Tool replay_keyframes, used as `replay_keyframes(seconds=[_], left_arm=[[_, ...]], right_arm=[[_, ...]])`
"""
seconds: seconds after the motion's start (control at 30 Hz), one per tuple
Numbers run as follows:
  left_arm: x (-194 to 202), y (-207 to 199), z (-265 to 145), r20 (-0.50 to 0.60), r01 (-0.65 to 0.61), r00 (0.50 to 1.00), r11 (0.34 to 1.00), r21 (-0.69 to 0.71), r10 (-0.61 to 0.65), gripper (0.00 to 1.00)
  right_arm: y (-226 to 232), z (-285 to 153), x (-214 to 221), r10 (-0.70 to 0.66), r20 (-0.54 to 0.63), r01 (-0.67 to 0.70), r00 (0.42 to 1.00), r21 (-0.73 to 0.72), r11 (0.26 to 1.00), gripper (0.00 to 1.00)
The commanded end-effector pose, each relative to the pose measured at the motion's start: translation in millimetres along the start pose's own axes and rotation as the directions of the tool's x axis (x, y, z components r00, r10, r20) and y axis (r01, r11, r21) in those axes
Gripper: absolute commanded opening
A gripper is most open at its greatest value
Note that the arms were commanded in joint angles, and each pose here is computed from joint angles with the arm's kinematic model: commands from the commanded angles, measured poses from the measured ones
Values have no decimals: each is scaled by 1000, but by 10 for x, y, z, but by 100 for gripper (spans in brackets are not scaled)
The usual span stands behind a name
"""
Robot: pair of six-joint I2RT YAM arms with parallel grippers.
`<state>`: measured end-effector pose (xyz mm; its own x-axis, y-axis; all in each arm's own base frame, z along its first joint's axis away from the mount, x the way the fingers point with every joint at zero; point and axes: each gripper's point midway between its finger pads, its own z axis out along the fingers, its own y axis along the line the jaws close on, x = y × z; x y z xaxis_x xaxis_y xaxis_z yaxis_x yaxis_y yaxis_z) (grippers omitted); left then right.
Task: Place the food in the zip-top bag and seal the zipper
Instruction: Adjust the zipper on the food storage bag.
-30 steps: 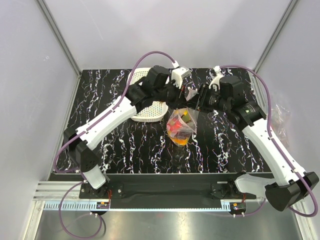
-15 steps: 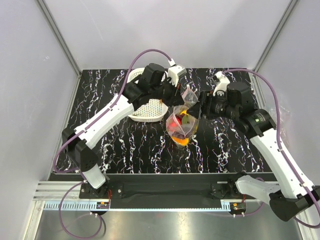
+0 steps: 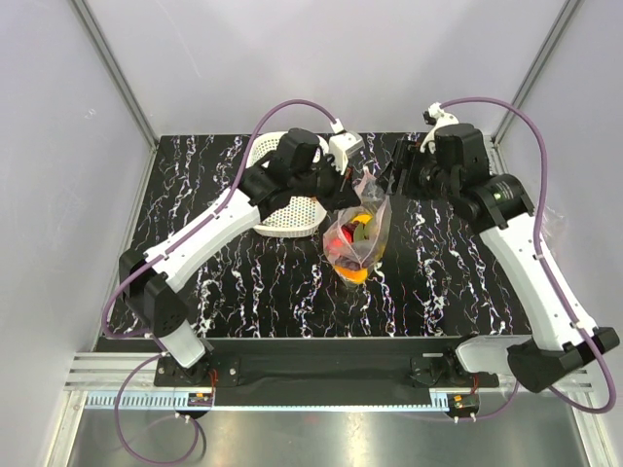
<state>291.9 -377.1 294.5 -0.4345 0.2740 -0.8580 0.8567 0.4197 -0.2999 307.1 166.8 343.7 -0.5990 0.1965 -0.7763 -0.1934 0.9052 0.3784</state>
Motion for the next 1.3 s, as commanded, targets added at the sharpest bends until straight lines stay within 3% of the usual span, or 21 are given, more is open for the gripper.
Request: replay_keyframes(seconds=[0.0, 0.4, 0.57, 0.63, 0.77, 0.83, 0.87, 0.9, 0.97, 1.03, 1.23, 1.27], left_arm=[[-343, -116, -177, 123, -105, 987, 994, 7, 104, 0], [-381, -68, -139, 155, -123, 980, 992, -39, 127, 0], [-398, -82, -112, 156, -136, 977, 989, -53, 143, 0], [-427, -104, -108, 160, -145, 975, 988, -55, 152, 0], [-455, -145, -86, 163, -158, 972, 985, -75, 168, 0], [-464, -167, -80, 165, -160, 971, 984, -80, 172, 5], [-472, -178, -85, 166, -161, 971, 983, -85, 173, 9], [-477, -199, -94, 167, -163, 970, 983, -82, 175, 15], [-448, -235, -125, 155, -145, 976, 987, -72, 155, 39], [-480, -306, -224, 167, -137, 975, 988, -66, 147, 59], [-472, -493, -537, 162, -115, 978, 987, -109, 132, 78], [-443, -503, -597, 153, -100, 981, 986, -133, 121, 86]], right_arm=[[-5, 27, -193, 26, 13, -26, 1000, 27, 999, 74], [251, 445, -128, 144, -51, -148, 988, -86, 985, 77], [245, 558, -98, 155, -65, -160, 986, -78, 984, 72], [219, 590, -82, 159, -69, -164, 985, -67, 984, 68], [157, 591, -69, 172, -55, -174, 984, -35, 984, 43], [135, 572, -70, 172, -48, -174, 984, -25, 984, 33], [127, 557, -82, 175, -41, -176, 984, -20, 984, 19], [110, 552, -85, 175, -38, -175, 984, -13, 984, 13], [91, 507, -133, 179, -12, -179, 984, -3, 984, 5], [80, 474, -166, 180, 9, -180, 984, 5, 984, 2], [0, 349, -310, 209, 96, -213, 973, 38, 976, 0], [-22, 348, -319, 215, 107, -221, 971, 50, 974, 0]])
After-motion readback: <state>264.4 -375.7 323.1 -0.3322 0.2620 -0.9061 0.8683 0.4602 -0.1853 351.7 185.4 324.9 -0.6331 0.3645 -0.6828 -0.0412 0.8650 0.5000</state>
